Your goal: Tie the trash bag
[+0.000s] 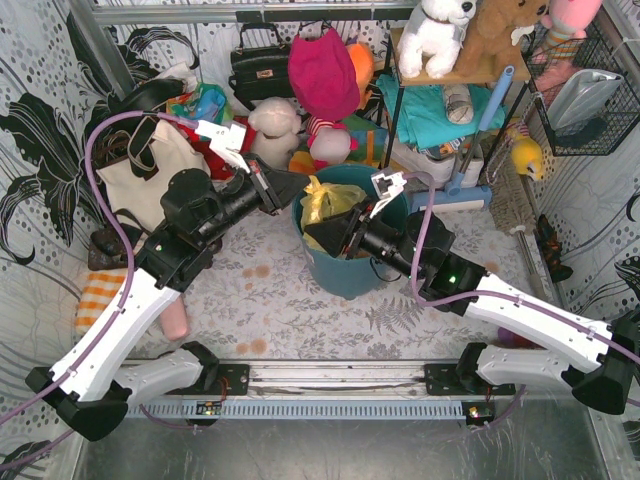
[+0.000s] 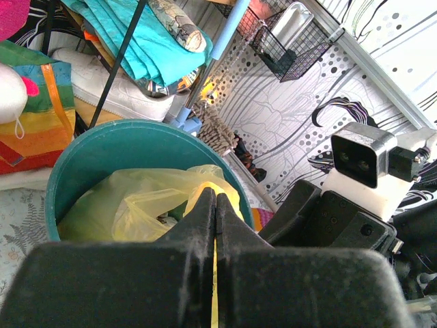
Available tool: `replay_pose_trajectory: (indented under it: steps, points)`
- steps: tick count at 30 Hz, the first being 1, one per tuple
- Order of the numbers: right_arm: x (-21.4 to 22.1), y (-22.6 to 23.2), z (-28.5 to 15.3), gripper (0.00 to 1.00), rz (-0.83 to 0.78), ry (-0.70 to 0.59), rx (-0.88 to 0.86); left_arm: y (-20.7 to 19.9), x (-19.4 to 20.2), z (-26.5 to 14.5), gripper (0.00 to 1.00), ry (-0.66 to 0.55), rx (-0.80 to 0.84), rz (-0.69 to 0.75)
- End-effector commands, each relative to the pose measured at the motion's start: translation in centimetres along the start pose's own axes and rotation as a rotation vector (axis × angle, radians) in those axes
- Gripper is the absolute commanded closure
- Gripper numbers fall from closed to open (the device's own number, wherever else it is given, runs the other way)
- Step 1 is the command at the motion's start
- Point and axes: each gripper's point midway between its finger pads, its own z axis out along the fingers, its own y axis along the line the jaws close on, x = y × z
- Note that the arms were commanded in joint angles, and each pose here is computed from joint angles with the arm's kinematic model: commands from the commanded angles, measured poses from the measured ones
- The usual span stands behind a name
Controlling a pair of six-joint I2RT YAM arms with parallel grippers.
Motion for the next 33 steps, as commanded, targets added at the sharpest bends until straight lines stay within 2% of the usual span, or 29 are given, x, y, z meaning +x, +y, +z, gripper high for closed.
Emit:
replay_pose_trajectory:
  steps: [1, 5, 11, 13, 19, 22, 33]
  points:
    - [-1.3, 0.9, -0.6, 0.63, 0.022, -0.037, -0.023, -0.8, -0.7, 0.2, 1.0, -0.033, 0.042, 0.027]
    - [-1.8, 0.9, -1.4, 0.63, 0.022, -0.05, -0.015, -0.7, -0.5, 0.4, 1.0, -0.029, 0.04, 0.026]
    - [-2.3, 0.8, -2.3, 0.76, 0.012, -0.062, -0.004, -0.8, -0.6, 0.5, 1.0, -0.03, 0.047, 0.022]
    - [-2.3, 0.7, -2.5, 0.82, 0.003, -0.056, 0.003, -0.7, -0.5, 0.7, 1.0, -0.029, 0.046, 0.02]
    - [-2.5, 0.6, -3.1, 0.9, -0.006, -0.06, 0.011, -0.6, -0.4, 0.8, 1.0, -0.027, 0.042, 0.016]
    - [-2.6, 0.3, -3.3, 1.0, -0.013, -0.061, 0.029, -0.3, -0.5, 0.9, 1.0, -0.036, 0.029, 0.019]
    - [-2.8, -1.2, -5.7, 1.0, -0.066, 0.039, 0.168, 1.9, -1.2, 2.3, 1.0, -0.076, -0.065, 0.076]
